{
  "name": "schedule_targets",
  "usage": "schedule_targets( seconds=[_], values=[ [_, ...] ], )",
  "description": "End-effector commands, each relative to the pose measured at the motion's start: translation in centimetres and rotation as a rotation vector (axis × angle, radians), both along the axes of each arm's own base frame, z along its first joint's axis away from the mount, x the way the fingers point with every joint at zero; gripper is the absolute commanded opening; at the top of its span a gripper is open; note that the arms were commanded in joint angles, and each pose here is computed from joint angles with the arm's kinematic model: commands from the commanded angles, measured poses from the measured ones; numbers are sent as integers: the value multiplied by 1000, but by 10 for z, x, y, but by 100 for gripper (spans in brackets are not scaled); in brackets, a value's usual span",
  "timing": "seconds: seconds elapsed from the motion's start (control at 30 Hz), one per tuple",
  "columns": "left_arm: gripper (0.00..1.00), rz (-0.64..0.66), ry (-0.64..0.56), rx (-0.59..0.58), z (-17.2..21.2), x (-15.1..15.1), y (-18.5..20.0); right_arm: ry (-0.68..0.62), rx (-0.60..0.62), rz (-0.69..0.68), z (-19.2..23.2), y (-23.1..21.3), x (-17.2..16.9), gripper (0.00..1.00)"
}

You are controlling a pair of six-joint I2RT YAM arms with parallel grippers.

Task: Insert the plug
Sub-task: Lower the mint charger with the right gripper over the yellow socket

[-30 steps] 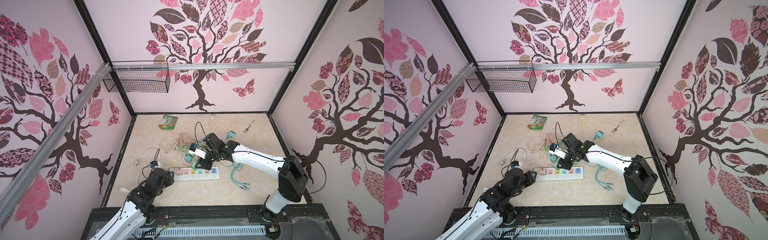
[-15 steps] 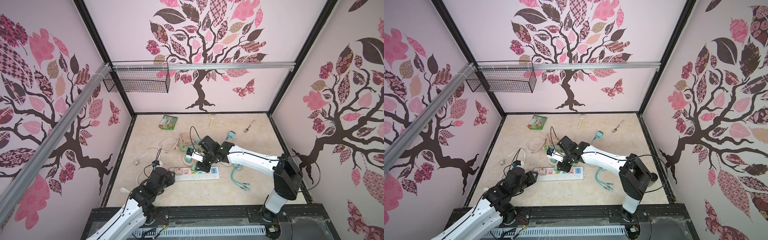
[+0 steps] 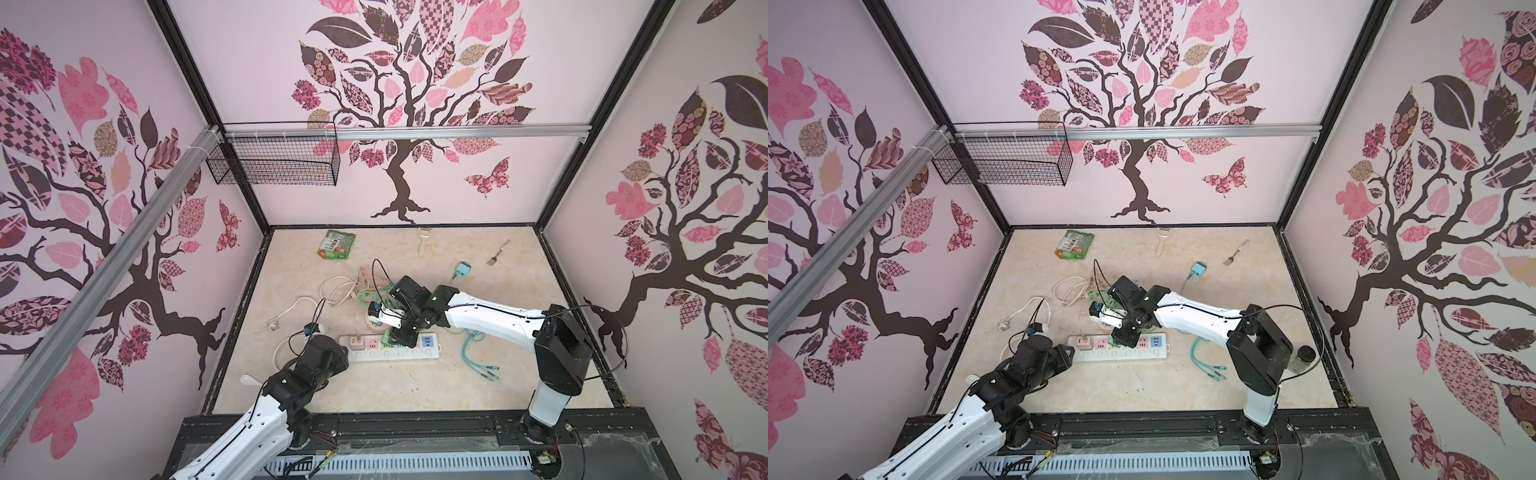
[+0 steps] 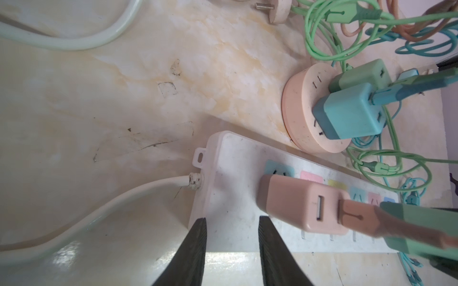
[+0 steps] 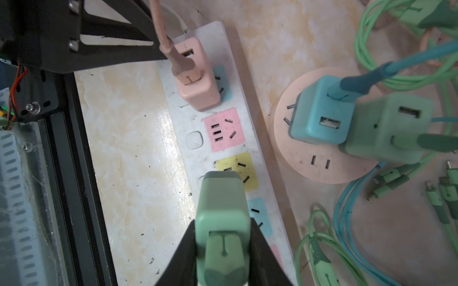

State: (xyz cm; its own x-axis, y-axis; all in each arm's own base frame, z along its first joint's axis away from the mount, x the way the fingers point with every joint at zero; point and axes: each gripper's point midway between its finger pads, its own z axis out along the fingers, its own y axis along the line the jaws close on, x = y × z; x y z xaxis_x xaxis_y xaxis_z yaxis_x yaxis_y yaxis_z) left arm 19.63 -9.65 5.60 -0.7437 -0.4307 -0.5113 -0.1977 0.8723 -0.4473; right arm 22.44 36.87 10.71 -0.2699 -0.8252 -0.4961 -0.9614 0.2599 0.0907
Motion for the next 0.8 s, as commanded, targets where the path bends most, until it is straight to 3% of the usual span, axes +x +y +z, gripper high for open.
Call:
schedule_targets(
  seconds=[0.0, 0.77],
  values=[
    [38, 29, 15, 44, -11, -1, 10, -7, -17, 14, 0, 5, 3, 25],
    [35, 24, 42, 54, -23, 1, 8, -4, -66, 27, -15, 4, 5, 26]
  ],
)
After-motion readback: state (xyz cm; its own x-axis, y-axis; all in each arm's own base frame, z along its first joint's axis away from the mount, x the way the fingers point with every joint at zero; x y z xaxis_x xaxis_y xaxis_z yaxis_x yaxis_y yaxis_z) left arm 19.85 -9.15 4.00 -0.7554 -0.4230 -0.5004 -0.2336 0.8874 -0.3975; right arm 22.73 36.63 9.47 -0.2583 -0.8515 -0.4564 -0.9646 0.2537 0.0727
